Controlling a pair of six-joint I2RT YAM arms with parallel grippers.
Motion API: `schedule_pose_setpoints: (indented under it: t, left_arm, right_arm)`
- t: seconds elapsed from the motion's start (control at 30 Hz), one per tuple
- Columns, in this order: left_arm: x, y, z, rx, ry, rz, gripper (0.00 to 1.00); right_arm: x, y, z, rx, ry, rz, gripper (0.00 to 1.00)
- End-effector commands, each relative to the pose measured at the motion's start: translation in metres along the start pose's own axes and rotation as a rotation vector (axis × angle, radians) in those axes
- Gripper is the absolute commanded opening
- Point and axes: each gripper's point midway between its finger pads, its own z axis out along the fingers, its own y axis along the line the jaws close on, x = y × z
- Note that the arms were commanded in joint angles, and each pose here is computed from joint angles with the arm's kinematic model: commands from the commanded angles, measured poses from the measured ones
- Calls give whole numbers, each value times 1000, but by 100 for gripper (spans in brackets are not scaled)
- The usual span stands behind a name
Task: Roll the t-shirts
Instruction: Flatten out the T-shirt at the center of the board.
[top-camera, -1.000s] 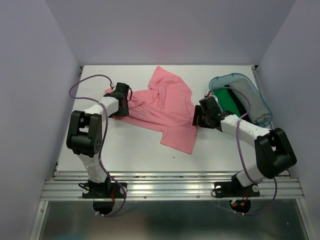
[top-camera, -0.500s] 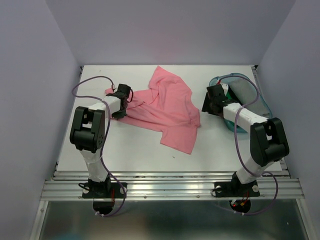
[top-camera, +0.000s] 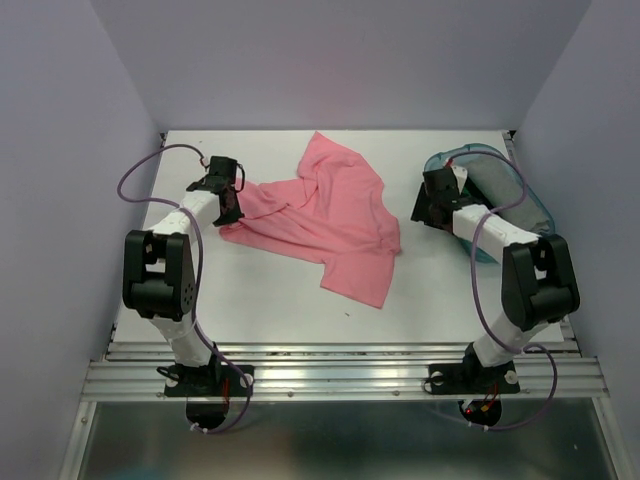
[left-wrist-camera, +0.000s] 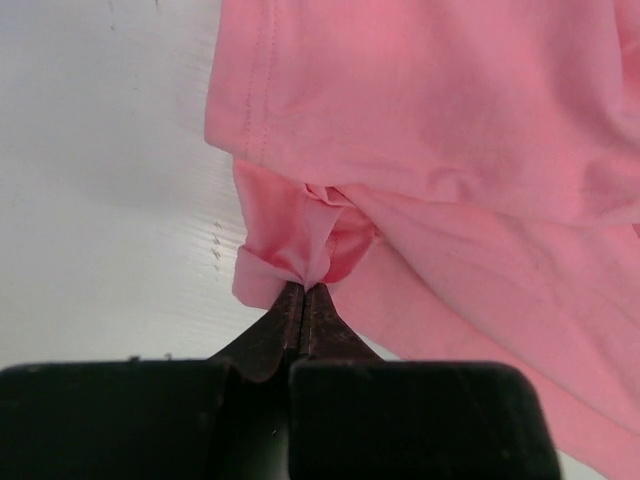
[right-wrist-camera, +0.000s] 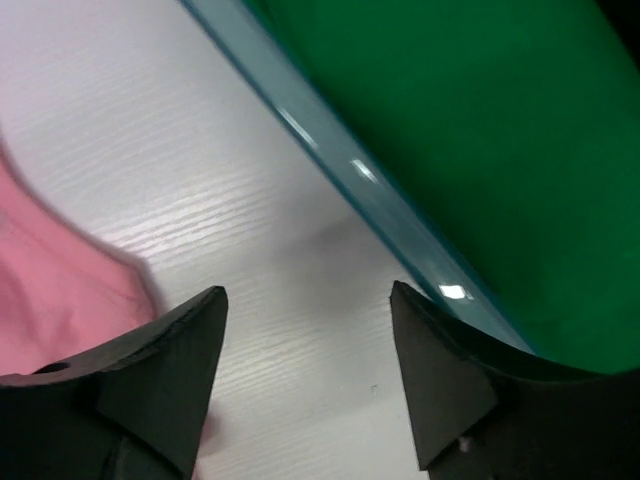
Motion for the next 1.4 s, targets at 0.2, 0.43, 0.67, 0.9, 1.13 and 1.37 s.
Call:
schedule_pose_setpoints:
  t: [0.2,0.43,0.67,0.9,1.13,1.37]
  left_arm:
    - [-17,-11,-20,84,-53,-46,0]
    - [-20,-9,-22,89,-64,-82,0]
    - [-21,-7,-30,117,-77,-123,0]
    - [-25,-5,-34,124,-88,-136,0]
    - [-43,-9,-43,198,-112,-178,0]
    - [-137,-27,-77,341,-226,-225,0]
  right_arm:
    - [56,76,-69,-412,107,-36,81]
    - [138,79,-101,-452,279,-24,79]
    - [184,78,-125,-491,386,26,70]
    - [213,93,-121,-501,437,15,51]
    - [120,112,-90,-448,204,58,1]
    - [-120,136,-86,-544,-172,161,1]
